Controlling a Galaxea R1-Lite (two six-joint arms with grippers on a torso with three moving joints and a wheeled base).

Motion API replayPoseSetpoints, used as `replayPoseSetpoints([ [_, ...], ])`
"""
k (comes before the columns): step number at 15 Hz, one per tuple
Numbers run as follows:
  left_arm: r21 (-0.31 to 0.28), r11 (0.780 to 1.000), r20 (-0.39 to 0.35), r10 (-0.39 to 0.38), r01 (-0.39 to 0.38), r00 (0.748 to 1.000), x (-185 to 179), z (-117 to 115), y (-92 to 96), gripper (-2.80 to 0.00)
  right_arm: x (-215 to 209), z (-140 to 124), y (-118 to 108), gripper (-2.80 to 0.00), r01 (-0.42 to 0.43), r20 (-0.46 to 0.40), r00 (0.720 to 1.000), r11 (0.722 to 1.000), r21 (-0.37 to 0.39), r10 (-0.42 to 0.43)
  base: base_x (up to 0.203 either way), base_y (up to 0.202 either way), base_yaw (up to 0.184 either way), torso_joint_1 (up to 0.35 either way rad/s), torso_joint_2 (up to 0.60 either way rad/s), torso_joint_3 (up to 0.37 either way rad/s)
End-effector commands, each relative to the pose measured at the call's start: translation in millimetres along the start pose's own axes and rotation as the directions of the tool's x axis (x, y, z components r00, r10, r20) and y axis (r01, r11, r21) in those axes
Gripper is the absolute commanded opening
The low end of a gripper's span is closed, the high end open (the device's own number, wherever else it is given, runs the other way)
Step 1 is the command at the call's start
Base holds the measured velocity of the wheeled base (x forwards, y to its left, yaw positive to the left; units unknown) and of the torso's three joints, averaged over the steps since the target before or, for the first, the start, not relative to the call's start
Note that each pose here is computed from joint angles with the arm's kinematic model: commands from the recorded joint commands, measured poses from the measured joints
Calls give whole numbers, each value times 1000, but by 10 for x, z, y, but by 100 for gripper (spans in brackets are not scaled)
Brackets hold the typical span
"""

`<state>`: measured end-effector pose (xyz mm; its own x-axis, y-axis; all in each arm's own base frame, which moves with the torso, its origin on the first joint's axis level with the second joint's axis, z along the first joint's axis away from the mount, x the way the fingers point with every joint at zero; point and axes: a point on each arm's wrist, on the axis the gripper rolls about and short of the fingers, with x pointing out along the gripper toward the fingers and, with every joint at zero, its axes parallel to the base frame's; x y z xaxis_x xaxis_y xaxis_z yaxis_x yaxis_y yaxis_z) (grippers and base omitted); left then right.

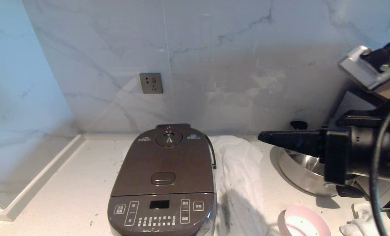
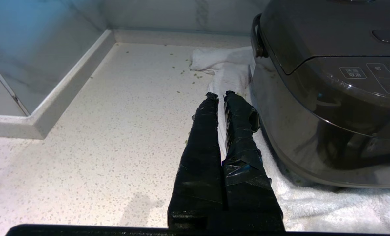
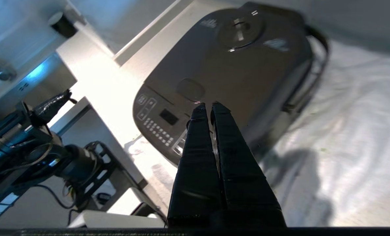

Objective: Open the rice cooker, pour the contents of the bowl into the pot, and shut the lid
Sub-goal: Open the rice cooker

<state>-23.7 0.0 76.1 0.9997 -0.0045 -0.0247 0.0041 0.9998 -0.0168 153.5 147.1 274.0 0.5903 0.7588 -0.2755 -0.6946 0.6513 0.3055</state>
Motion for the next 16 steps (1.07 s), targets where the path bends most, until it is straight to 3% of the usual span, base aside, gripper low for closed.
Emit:
replayPoseSetpoints([
  [1, 0, 1000, 0, 0, 0, 1000, 0, -1, 0, -280, 417, -65, 15, -280, -10, -92, 996, 1000, 14, 11, 0, 0, 0, 0, 0, 0],
  [5, 0, 1000, 0, 0, 0, 1000, 0, -1, 0, -280, 1002, -181, 111, -280, -66, -204, 976, 997, 38, 73, 0, 0, 0, 0, 0, 0],
  [10, -3, 1000, 0, 0, 0, 1000, 0, -1, 0, -280, 1545, -307, 347, -280, -157, -278, 947, 987, 37, 162, 0, 0, 0, 0, 0, 0],
  [13, -3, 1000, 0, 0, 0, 1000, 0, -1, 0, -280, 1727, -381, 342, -280, -191, -308, 931, 980, 52, 198, 0, 0, 0, 0, 0, 0],
  [16, -3, 1000, 0, 0, 0, 1000, 0, -1, 0, -280, 1831, -416, 201, -280, -157, -319, 933, 986, 62, 169, 0, 0, 0, 0, 0, 0],
])
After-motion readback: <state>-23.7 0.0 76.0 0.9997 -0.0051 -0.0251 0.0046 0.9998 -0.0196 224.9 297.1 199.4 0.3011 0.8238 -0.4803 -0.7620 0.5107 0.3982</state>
